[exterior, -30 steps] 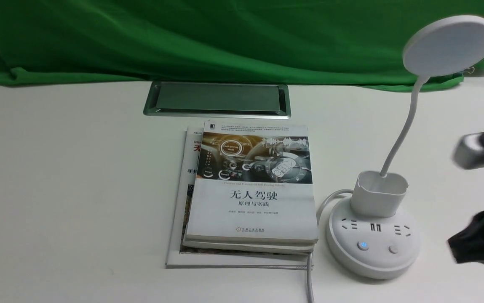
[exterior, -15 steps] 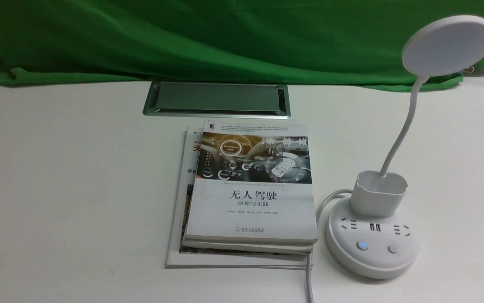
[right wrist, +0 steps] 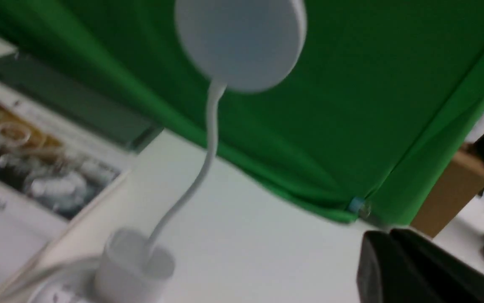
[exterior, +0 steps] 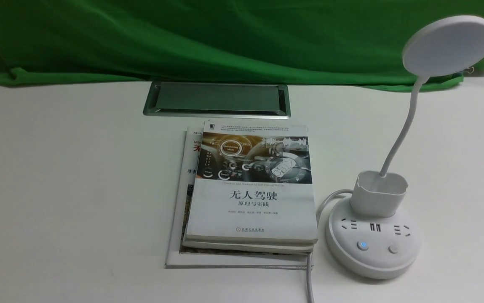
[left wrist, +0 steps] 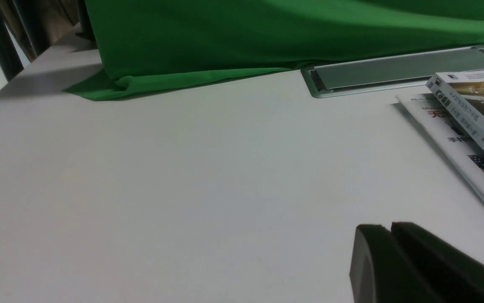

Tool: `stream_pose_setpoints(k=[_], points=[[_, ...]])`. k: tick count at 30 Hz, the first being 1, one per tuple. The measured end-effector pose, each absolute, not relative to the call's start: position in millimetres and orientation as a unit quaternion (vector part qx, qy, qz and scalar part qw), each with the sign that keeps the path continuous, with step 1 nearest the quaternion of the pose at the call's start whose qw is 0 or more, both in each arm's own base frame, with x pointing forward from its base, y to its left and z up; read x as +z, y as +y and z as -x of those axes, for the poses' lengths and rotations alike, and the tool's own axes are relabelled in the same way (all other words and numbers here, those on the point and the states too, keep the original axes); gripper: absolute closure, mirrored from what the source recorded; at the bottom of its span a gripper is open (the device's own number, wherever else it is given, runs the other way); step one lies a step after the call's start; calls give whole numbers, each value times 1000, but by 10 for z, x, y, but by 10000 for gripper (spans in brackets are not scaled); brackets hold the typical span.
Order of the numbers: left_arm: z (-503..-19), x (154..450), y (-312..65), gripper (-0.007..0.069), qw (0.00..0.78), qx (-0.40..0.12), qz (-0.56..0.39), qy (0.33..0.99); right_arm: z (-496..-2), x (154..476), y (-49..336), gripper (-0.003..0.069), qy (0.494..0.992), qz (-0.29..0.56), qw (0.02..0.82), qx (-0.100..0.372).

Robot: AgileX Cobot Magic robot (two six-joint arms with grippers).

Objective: Turn off the desk lamp on the white desktop by hand.

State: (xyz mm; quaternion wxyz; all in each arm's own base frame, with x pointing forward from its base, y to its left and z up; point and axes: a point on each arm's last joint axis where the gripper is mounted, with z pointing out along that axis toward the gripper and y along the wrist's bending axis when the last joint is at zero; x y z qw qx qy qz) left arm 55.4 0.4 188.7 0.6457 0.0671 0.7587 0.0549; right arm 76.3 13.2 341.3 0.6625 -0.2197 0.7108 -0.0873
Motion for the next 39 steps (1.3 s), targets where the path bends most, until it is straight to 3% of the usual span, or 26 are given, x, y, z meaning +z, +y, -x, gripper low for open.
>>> stream_pose_setpoints(k=[7, 12, 15, 22, 39], points=[[-554, 1887, 4, 606, 646, 55, -67, 759, -814, 3305, 136, 599, 709, 173, 681, -51], [-554, 1887, 4, 606, 646, 55, -67, 759, -827, 3022, 120, 599, 742, 132, 657, -22], [-554, 1887, 4, 606, 646, 54, -66, 759, -760, 2606, 91, 612, 766, 106, 634, -13], [-554, 1887, 4, 606, 646, 55, -67, 759, -661, 1949, 33, 624, 766, 76, 638, -33], [-555, 1889, 3, 606, 646, 55, -67, 758, -555, 1878, 25, 622, 764, 65, 642, -30]])
